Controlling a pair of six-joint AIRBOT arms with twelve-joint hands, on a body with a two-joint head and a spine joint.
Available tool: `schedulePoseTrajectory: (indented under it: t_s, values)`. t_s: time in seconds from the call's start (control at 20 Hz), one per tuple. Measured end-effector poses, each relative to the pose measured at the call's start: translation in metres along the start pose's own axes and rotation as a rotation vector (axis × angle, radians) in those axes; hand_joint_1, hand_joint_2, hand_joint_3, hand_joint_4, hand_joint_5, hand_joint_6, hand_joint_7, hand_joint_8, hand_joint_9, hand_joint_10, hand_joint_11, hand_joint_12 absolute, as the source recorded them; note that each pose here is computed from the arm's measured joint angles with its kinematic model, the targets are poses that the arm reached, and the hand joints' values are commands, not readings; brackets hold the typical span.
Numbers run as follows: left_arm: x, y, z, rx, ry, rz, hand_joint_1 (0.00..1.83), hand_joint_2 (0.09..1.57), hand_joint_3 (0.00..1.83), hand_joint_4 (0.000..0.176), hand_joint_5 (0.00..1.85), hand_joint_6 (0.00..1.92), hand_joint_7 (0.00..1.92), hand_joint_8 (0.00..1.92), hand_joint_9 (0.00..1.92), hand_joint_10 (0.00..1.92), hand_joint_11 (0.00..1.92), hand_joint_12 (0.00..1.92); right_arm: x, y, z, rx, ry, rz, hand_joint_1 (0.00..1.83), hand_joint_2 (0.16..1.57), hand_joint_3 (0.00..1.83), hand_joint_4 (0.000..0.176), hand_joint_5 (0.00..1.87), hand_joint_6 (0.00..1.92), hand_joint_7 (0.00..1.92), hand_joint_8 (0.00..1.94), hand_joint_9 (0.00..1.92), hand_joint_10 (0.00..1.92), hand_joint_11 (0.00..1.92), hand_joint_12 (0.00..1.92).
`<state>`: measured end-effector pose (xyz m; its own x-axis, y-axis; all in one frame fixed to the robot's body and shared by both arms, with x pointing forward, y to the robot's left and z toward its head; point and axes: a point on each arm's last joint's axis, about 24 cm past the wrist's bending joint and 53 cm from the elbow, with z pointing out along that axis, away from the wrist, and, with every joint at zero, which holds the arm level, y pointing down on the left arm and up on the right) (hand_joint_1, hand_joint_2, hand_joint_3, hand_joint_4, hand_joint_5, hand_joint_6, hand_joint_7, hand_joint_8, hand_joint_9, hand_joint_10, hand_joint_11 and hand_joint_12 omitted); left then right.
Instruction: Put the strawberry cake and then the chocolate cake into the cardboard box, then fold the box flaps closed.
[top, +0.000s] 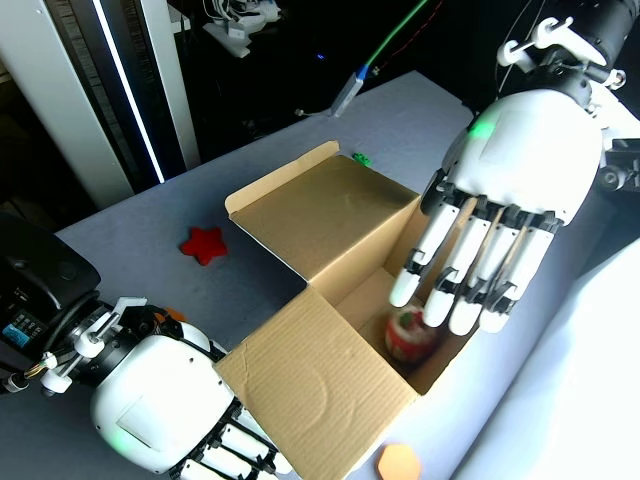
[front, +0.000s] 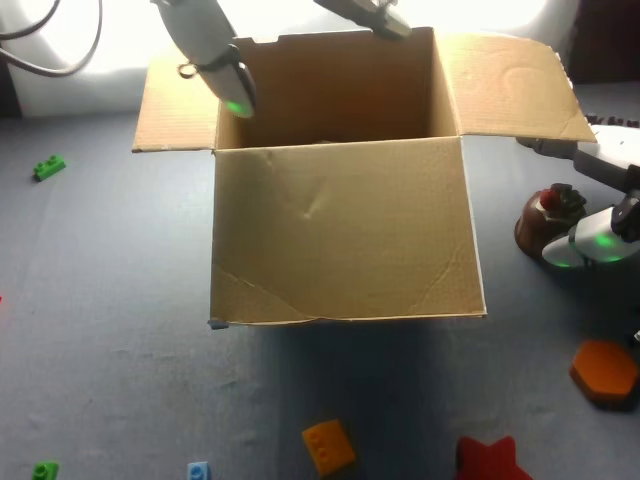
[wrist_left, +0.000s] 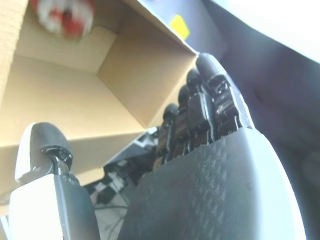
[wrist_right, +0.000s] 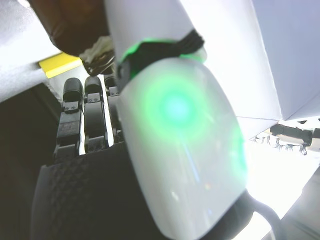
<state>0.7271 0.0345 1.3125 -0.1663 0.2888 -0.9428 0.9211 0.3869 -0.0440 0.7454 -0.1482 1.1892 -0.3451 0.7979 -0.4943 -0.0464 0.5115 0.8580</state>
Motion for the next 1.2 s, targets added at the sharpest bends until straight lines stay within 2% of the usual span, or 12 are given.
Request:
schedulePoseTrajectory:
  t_s: [0.2, 0.4, 0.5, 0.6, 0.75, 0.85, 0.95, 1.0, 1.05, 1.1, 1.15, 1.2]
  values:
    - [0.011, 0.007, -0.028, -0.022, -0.001, -0.035, 0.58, 0.94, 0.00, 0.086, 0.04, 0.00, 0.08, 0.00, 0.19, 0.00, 0.00, 0.81, 0.002, -0.007, 0.000, 0.015, 0.001, -0.009, 1.32, 0.95, 0.00, 0.000, 0.01, 0.00, 0.09, 0.00, 0.05, 0.00, 0.00, 0.03]
    - [0.039, 0.009, -0.060, -0.023, 0.034, -0.087, 0.59, 0.92, 0.00, 0.088, 0.04, 0.00, 0.10, 0.00, 0.18, 0.00, 0.00, 0.77, 0.004, -0.007, 0.001, 0.013, -0.003, -0.012, 1.31, 0.96, 0.00, 0.000, 0.02, 0.01, 0.10, 0.00, 0.05, 0.00, 0.00, 0.03]
    - [0.052, 0.016, -0.077, -0.048, 0.037, -0.113, 0.51, 0.92, 0.00, 0.080, 0.07, 0.01, 0.11, 0.01, 0.18, 0.00, 0.00, 0.77, 0.005, -0.008, 0.001, 0.016, 0.000, -0.015, 1.31, 0.96, 0.00, 0.000, 0.01, 0.00, 0.10, 0.00, 0.06, 0.00, 0.00, 0.11]
    - [0.061, 0.022, -0.092, -0.068, 0.035, -0.146, 0.53, 0.90, 0.00, 0.086, 0.08, 0.01, 0.09, 0.00, 0.18, 0.00, 0.00, 0.79, 0.005, -0.011, 0.001, 0.021, -0.002, -0.022, 1.32, 0.96, 0.00, 0.000, 0.02, 0.01, 0.10, 0.00, 0.06, 0.00, 0.00, 0.09]
    - [0.078, 0.033, -0.115, -0.105, 0.026, -0.201, 0.51, 0.91, 0.00, 0.082, 0.09, 0.00, 0.09, 0.00, 0.15, 0.00, 0.00, 0.75, 0.012, -0.013, 0.002, 0.024, 0.009, -0.029, 1.29, 0.96, 0.00, 0.000, 0.03, 0.00, 0.11, 0.00, 0.08, 0.01, 0.00, 0.24]
    - [0.090, 0.038, -0.127, -0.127, 0.018, -0.241, 0.52, 0.90, 0.00, 0.083, 0.10, 0.01, 0.11, 0.01, 0.17, 0.00, 0.00, 0.79, 0.014, -0.012, 0.002, 0.023, 0.013, -0.031, 1.27, 0.98, 0.01, 0.000, 0.12, 0.03, 0.20, 0.02, 0.15, 0.03, 0.00, 0.48]
    - [0.106, 0.039, -0.137, -0.143, 0.032, -0.265, 0.54, 0.90, 0.00, 0.080, 0.13, 0.01, 0.13, 0.01, 0.18, 0.01, 0.00, 0.82, 0.012, -0.013, 0.003, 0.023, 0.007, -0.032, 1.23, 1.07, 0.02, 0.000, 0.40, 0.08, 0.50, 0.06, 0.44, 0.19, 0.00, 1.13]
    - [0.115, 0.037, -0.141, -0.144, 0.041, -0.280, 0.55, 0.90, 0.00, 0.081, 0.12, 0.00, 0.13, 0.00, 0.18, 0.00, 0.00, 0.82, 0.011, -0.013, 0.003, 0.023, 0.004, -0.032, 1.15, 1.16, 0.02, 0.000, 0.58, 0.15, 0.70, 0.14, 0.52, 0.57, 0.02, 1.49]
    - [0.123, 0.036, -0.143, -0.145, 0.052, -0.292, 0.53, 0.90, 0.00, 0.081, 0.11, 0.00, 0.13, 0.00, 0.17, 0.00, 0.00, 0.82, 0.008, -0.013, 0.003, 0.022, -0.007, -0.033, 1.19, 1.18, 0.01, 0.000, 0.73, 0.94, 0.86, 1.04, 0.62, 1.01, 0.18, 1.79]
    - [0.129, 0.034, -0.144, -0.143, 0.059, -0.303, 0.53, 0.91, 0.00, 0.080, 0.11, 0.00, 0.13, 0.00, 0.17, 0.00, 0.00, 0.80, 0.004, -0.012, 0.003, 0.021, -0.018, -0.041, 1.21, 1.17, 0.00, 0.000, 0.84, 1.02, 0.94, 1.17, 0.69, 1.16, 0.27, 1.87]
    - [0.134, 0.033, -0.145, -0.142, 0.067, -0.313, 0.53, 0.91, 0.00, 0.077, 0.11, 0.00, 0.13, 0.00, 0.17, 0.00, 0.00, 0.80, 0.003, -0.013, 0.003, 0.022, -0.020, -0.040, 1.32, 1.17, 0.00, 0.000, 0.88, 0.98, 0.95, 1.14, 0.69, 1.47, 0.28, 1.91]
    - [0.142, 0.030, -0.147, -0.142, 0.077, -0.328, 0.52, 0.91, 0.00, 0.077, 0.12, 0.00, 0.14, 0.00, 0.17, 0.00, 0.00, 0.82, 0.006, -0.014, 0.003, 0.025, -0.012, -0.035, 1.35, 1.17, 0.00, 0.000, 0.90, 0.93, 0.96, 1.14, 0.71, 1.53, 0.30, 1.92]
